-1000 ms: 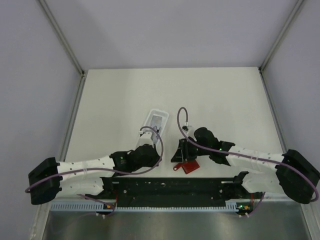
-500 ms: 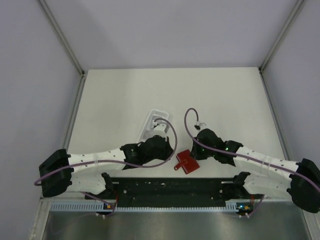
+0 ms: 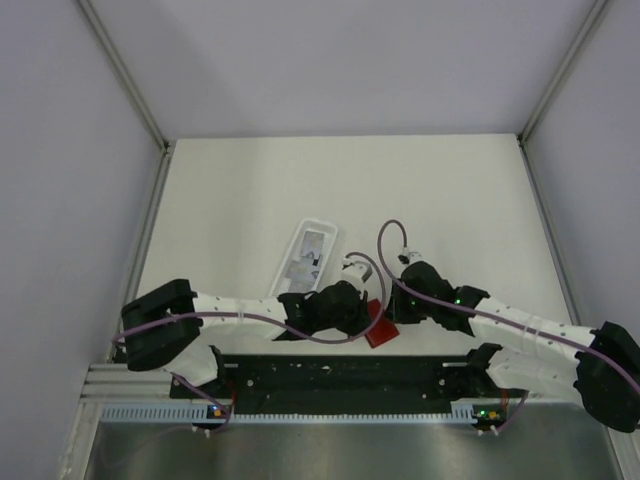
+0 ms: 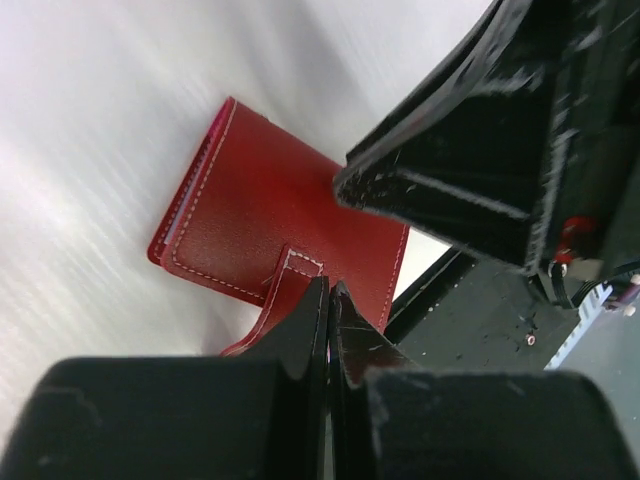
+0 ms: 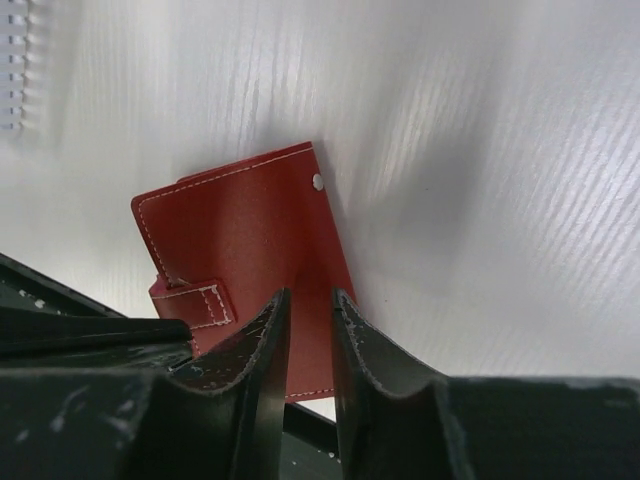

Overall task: Put the credit cards into the card holder
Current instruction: Close the card holder at the center of the board.

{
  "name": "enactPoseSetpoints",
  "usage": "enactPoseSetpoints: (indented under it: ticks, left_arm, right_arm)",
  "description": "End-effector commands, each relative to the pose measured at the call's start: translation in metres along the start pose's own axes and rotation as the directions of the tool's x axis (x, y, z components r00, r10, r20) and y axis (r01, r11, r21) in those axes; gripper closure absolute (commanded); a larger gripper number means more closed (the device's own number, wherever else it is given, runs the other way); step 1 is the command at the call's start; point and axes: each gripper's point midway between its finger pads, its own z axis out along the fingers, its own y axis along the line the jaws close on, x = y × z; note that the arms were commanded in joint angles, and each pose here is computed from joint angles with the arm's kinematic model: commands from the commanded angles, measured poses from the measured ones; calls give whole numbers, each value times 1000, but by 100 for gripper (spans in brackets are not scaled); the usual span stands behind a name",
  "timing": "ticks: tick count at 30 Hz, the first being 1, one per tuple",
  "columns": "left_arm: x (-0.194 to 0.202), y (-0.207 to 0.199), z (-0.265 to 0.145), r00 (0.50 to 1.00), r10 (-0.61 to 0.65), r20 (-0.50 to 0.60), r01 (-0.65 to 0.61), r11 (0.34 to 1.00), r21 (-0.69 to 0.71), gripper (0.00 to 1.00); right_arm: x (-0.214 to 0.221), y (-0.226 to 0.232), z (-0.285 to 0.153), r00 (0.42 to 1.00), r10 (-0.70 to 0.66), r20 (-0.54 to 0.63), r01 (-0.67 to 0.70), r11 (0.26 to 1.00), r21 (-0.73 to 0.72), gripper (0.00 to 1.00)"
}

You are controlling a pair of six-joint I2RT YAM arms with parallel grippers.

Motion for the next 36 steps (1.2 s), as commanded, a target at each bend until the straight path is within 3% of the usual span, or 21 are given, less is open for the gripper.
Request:
enactPoseSetpoints:
  ticks: [1,21,36]
  left_arm:
    - [-2,-21,10,999,-32,18,30,996,85,100]
    - [39,17,12,996,-78,-49,78,997,3,100]
    - [50,28,14,994,-87,-66,86,996,-25,100]
  right_arm:
    - [-18,1,-6,997,36,71,-34,999,-39,74]
    - [-9,-1,-3,1000,-1,13,2,994,-113,54]
    - [5,26,7,999,21,-47,-36,941,-336,54]
